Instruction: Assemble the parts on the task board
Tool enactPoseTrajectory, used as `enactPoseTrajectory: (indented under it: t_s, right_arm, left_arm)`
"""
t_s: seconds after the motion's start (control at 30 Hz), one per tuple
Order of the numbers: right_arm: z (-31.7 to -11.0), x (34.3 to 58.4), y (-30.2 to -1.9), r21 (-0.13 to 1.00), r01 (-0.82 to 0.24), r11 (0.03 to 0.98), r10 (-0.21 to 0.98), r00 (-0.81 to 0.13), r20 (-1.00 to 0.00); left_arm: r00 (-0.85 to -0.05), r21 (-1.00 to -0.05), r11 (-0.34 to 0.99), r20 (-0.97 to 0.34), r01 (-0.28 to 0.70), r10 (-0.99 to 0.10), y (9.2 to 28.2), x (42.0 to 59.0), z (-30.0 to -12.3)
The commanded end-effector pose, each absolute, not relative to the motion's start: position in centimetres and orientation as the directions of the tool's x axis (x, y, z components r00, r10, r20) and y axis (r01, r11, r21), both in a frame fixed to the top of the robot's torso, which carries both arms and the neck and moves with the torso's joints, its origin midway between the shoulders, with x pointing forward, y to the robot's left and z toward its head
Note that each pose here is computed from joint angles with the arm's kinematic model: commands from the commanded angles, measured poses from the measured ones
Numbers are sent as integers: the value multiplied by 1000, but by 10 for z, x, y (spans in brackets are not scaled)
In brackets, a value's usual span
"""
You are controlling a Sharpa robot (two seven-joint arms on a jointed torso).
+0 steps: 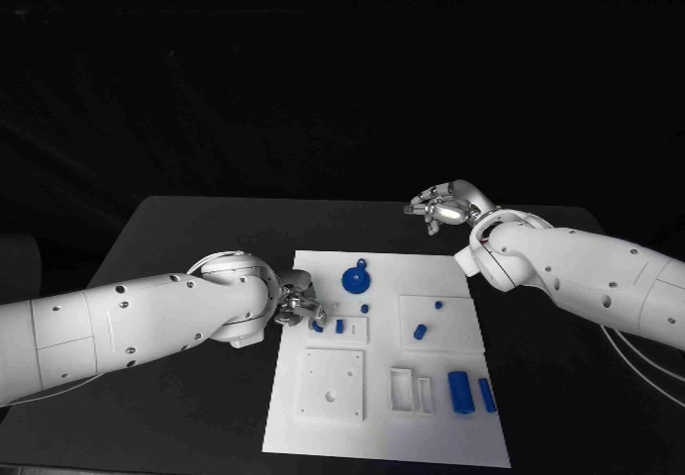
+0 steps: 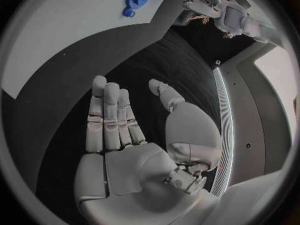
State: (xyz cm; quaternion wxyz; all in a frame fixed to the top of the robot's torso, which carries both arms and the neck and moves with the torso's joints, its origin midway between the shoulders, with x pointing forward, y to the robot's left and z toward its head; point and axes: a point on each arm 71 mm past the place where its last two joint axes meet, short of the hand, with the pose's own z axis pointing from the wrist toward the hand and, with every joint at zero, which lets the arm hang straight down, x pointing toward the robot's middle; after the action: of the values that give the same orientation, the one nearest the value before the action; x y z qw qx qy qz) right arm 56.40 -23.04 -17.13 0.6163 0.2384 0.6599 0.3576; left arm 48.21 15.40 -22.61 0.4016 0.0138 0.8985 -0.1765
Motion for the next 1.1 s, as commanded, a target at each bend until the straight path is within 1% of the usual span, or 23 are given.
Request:
enactPoseTrajectory:
  t_s: [0.03, 0.33, 0.73, 0.83, 1.1]
  right_arm:
    - [-171, 564, -229, 766, -138, 629, 753, -139, -643]
    - [-171, 564, -229, 766, -137, 629, 753, -139, -643]
    - [-171, 563, -229, 766, -137, 629, 753, -139, -643]
    - [-171, 563, -229, 766, -137, 628, 753, -139, -643]
    - [-171, 563, -229, 766, -137, 629, 753, -139, -643]
  left_arm:
    - [-713, -256, 950, -699, 177, -55, 157, 476, -237]
    - [-703, -241, 953, -710, 184, -43, 158, 477, -237]
    - [-707, -241, 952, -706, 189, -38, 156, 476, -237]
    - [-699, -221, 954, -715, 202, -18, 157, 476, -237]
    - [-701, -213, 957, -713, 197, -15, 159, 478, -238]
